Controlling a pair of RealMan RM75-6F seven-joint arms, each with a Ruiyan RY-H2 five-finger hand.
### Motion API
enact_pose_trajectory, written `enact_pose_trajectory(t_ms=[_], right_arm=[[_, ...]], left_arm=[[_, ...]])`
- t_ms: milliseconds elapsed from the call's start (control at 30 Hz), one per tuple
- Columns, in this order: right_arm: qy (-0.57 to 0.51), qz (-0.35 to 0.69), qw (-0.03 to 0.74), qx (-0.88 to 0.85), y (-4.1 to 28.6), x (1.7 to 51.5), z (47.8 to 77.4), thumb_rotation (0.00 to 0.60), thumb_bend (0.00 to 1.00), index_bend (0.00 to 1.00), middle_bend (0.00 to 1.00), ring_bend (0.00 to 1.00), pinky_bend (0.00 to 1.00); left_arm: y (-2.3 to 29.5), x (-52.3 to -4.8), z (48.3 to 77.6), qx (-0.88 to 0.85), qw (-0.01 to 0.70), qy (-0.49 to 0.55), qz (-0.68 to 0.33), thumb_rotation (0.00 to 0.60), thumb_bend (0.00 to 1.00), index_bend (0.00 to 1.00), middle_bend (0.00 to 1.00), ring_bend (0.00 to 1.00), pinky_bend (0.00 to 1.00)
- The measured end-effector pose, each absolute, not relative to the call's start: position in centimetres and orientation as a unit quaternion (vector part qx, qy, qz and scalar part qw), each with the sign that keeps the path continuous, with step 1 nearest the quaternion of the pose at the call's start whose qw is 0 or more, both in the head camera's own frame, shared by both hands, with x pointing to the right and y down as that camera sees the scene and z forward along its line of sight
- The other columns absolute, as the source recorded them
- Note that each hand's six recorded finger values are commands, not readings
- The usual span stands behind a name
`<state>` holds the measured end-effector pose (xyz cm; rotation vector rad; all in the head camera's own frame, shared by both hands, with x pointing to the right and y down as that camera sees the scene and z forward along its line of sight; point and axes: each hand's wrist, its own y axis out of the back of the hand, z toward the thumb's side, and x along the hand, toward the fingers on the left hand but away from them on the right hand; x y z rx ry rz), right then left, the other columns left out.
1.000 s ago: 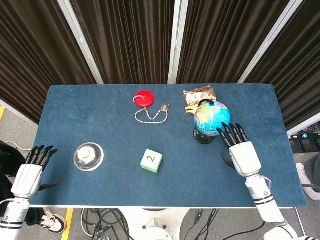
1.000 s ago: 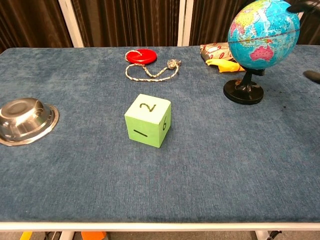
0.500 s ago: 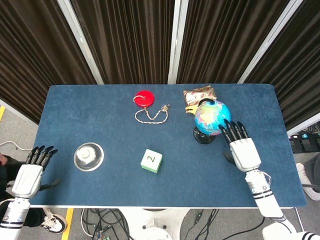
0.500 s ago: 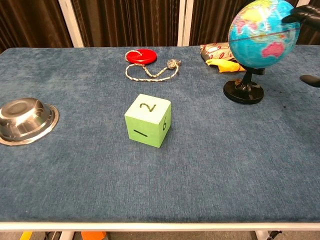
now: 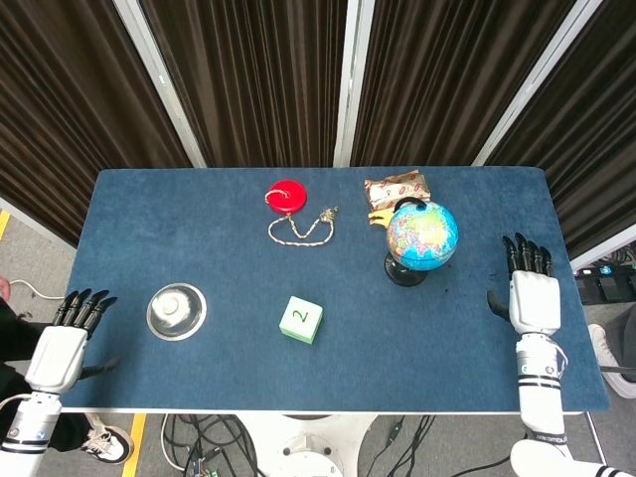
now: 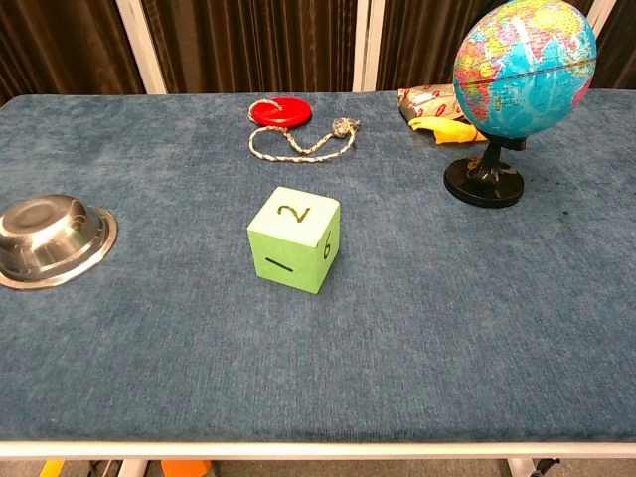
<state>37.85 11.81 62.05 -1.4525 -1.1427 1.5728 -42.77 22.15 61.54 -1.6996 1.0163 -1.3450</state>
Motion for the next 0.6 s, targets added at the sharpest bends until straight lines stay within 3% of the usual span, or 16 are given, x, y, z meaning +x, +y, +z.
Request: enact_pose_trajectory(t_ms=[333,600], right_arm=[[-0.382,0.476,0.489,-0.623,13.4,32.3,60.0,0.6,0.25,0.0,0.0,0.0,0.0],[-0.327,0.45,0.497,-0.666,15.1,30.4,61.3,0.6,0.24,0.0,0.0,0.0,0.0]], left_arm=[[22.2,-42.9,61.5,-0.66,0.365,0.398,-0.522,0.6,0.0,0.15,0.09,0.02,0.05],[22.3,-43.1,61.6,-0.66,0.362,0.399,-0.524,0.6,0.0,0.15,0.09,0.02,0.05]])
